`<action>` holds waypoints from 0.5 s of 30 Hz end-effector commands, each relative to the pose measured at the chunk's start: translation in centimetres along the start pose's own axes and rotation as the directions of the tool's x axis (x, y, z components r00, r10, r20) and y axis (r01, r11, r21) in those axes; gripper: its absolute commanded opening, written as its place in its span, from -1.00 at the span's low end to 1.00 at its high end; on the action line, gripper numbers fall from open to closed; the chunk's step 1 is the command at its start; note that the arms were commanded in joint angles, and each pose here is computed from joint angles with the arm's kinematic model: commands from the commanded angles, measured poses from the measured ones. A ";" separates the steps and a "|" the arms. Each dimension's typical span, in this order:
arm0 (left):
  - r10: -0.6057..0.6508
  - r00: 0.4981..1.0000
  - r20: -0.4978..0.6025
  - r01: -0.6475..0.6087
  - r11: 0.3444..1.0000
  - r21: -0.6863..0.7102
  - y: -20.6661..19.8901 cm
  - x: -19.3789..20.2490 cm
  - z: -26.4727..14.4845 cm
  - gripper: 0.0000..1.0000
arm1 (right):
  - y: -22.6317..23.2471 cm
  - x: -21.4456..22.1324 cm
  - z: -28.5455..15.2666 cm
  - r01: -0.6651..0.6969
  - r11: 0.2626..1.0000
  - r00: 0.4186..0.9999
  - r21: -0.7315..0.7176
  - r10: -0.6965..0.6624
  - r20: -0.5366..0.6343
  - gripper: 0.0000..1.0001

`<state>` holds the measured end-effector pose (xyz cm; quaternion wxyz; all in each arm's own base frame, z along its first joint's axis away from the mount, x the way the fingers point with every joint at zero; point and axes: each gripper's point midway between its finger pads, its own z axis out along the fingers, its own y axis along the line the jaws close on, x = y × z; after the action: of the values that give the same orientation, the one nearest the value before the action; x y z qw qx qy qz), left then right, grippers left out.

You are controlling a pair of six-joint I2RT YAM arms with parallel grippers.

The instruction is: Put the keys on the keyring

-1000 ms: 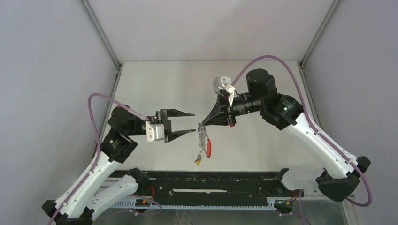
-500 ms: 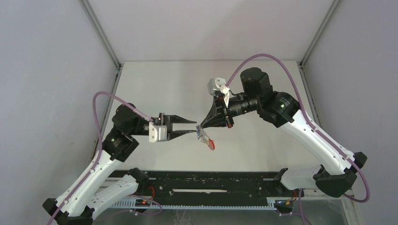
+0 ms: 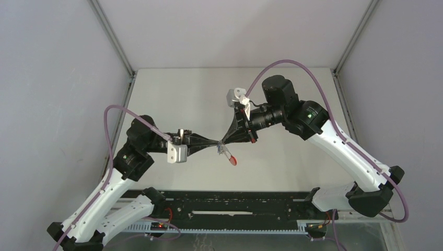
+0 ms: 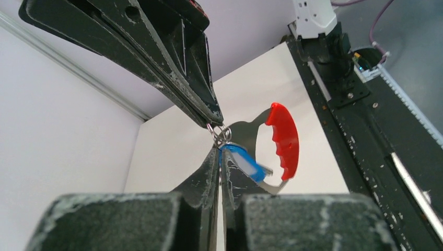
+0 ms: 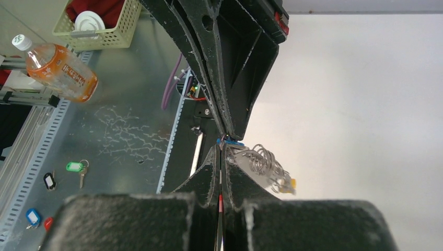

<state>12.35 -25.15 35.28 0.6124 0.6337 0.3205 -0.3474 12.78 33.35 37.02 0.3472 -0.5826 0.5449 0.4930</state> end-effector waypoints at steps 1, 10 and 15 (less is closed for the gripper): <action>0.081 0.996 -0.024 -0.082 0.997 -0.010 0.3 0.2 -0.3 -0.94 | 0.4 -1.8 -0.5 0.059 0.998 0.998 0.012 -0.059 0.037 -1.00; 0.120 0.992 -0.028 -0.121 0.992 -0.024 0.8 -0.3 -0.5 -0.89 | 0.0 -1.5 -0.2 0.042 0.999 0.999 0.023 -0.042 0.025 -1.00; 0.027 1.000 -0.010 -0.027 0.999 -0.037 0.7 -1.0 -0.5 0.09 | -0.8 -1.2 -0.2 0.034 0.997 0.999 0.066 -0.035 0.009 -1.00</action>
<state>12.83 -24.90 34.71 0.6191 0.6471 0.3128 -0.3165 13.22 33.39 36.70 0.3524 -0.5791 0.5564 0.4805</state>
